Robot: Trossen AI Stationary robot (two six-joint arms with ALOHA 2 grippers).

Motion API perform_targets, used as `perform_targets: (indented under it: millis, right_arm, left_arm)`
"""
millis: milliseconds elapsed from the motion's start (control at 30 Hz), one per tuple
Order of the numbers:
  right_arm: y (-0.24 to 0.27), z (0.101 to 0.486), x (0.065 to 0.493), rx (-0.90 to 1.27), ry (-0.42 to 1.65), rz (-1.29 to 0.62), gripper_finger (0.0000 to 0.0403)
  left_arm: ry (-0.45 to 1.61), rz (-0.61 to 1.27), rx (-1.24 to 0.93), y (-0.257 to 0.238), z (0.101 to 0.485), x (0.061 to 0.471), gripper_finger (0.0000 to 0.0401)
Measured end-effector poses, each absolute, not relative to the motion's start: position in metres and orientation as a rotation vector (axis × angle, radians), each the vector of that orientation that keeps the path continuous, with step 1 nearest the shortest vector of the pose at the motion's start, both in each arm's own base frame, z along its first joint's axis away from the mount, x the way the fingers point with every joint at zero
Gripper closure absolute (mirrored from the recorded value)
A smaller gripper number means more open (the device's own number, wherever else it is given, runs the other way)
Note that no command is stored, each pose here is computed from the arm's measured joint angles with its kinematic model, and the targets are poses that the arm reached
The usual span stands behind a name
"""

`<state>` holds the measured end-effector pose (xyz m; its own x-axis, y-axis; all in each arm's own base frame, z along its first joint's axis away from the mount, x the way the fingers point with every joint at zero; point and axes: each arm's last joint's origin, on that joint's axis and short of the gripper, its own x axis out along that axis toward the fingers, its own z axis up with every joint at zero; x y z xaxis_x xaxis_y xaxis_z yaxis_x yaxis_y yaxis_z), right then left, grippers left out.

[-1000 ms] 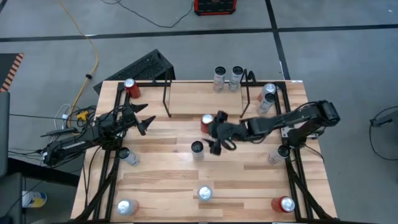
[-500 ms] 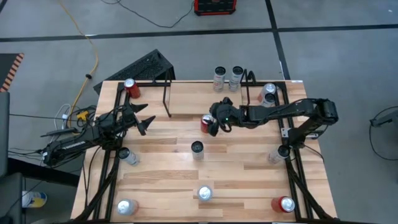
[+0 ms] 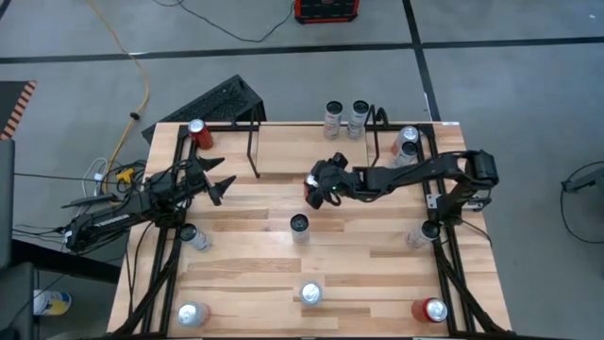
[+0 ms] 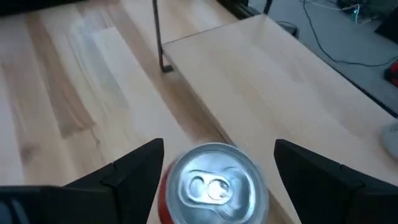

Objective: Place canned beverage on shelf
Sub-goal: Put the middle red black soda can on the shelf

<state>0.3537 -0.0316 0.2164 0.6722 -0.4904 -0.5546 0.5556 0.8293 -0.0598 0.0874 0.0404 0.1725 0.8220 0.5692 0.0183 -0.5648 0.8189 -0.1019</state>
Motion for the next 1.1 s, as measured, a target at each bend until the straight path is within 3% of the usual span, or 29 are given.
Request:
perform_targets:
  millis: [200, 1100]
  right_arm:
    - [-0.032, 0.200, 0.358, 0.126, 0.631, -0.603, 0.0072]
    - [-0.028, 0.199, 0.357, 0.124, 0.649, -0.597, 0.0073]
  left_arm:
    - [-0.047, 0.605, -0.094, 0.040, 0.172, 0.088, 0.0027]
    - [-0.044, 0.602, -0.094, 0.040, 0.172, 0.088, 0.0027]
